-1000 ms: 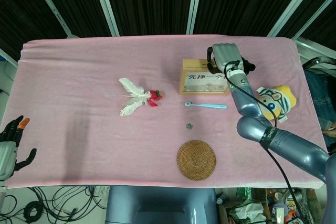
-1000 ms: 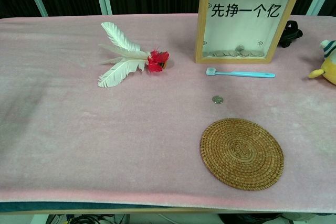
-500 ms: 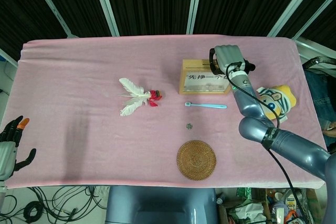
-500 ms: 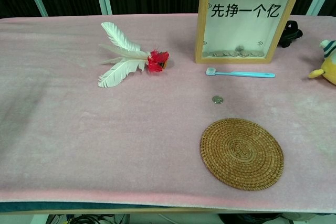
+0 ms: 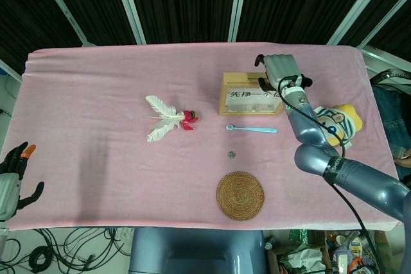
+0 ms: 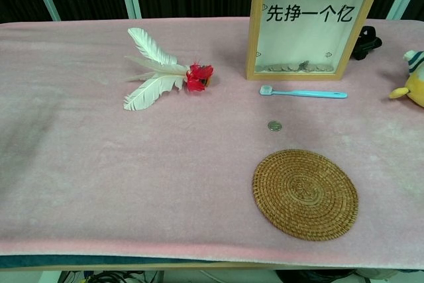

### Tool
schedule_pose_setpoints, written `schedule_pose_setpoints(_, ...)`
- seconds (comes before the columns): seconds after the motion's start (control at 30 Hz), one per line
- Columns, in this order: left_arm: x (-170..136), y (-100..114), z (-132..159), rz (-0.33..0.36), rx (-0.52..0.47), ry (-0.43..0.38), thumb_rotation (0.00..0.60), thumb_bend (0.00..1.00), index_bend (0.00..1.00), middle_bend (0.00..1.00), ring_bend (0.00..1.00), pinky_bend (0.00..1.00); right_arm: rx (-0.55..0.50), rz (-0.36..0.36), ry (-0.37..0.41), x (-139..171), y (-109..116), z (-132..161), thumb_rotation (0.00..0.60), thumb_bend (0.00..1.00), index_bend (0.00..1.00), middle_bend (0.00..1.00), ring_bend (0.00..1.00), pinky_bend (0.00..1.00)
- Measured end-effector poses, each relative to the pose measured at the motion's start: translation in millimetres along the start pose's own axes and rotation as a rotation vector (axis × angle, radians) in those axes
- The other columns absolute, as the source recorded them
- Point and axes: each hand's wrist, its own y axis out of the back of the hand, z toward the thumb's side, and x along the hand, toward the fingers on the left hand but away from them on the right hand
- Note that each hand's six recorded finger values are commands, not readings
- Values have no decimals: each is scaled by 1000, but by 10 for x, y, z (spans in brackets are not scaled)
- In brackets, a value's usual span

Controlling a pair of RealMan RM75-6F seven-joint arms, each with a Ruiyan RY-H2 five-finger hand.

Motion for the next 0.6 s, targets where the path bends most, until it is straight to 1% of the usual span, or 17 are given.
schedule_pose_setpoints(0.03, 0, -1, 0, 0, 0, 0, 600, 355, 12, 0, 0, 213, -9, -12, 3, 19, 36, 12, 600, 356, 325, 801, 877, 917)
schedule_pose_setpoints(0.1, 1, -3, 4, -1, -1, -2, 600, 355, 12, 0, 0, 213, -21, -32, 9, 62, 96, 28, 600, 319, 320, 688, 783, 848)
schedule_pose_setpoints(0.13, 1, -3, 5, -2, -2, -3, 600, 355, 12, 0, 0, 213, -26, -46, 14, 103, 133, 36, 600, 309, 319, 635, 734, 802)
schedule_pose_setpoints(0.2, -2, -2, 10, -1, -3, -5, 600, 355, 12, 0, 0, 213, -32, -68, 20, 189, 184, 39, 600, 297, 318, 516, 625, 676)
schedule_pose_setpoints(0.23, -4, -3, 12, -2, -2, -6, 600, 355, 12, 0, 0, 213, -34, -84, 23, 264, 214, 30, 600, 292, 318, 482, 591, 635)
schedule_pose_setpoints(0.27, -6, -4, 14, -2, -2, -7, 600, 355, 12, 0, 0, 213, -35, -97, 24, 332, 234, 18, 600, 282, 316, 429, 536, 567)
schedule_pose_setpoints(0.33, -7, -6, 21, -2, -3, -10, 600, 355, 12, 0, 0, 213, -37, -133, 20, 520, 269, -37, 600, 269, 314, 397, 495, 516)
schedule_pose_setpoints(0.37, -8, -6, 23, -2, -4, -11, 600, 355, 12, 0, 0, 213, -37, -149, 14, 611, 279, -76, 600, 252, 312, 371, 463, 470)
schedule_pose_setpoints(0.47, -11, -3, 32, -1, -4, -16, 600, 354, 12, 0, 0, 213, -35, -201, -28, 959, 262, -285, 600, 202, 296, 298, 385, 365)
schedule_pose_setpoints(0.53, -16, 3, 40, 2, -2, -21, 600, 355, 12, 0, 0, 213, -23, -226, -76, 1262, 176, -498, 600, 183, 285, 251, 350, 323)
schedule_pose_setpoints(0.6, -22, 10, 48, 6, 1, -26, 600, 354, 12, 0, 0, 213, -6, -236, -124, 1561, 52, -707, 600, 170, 274, 210, 323, 282)
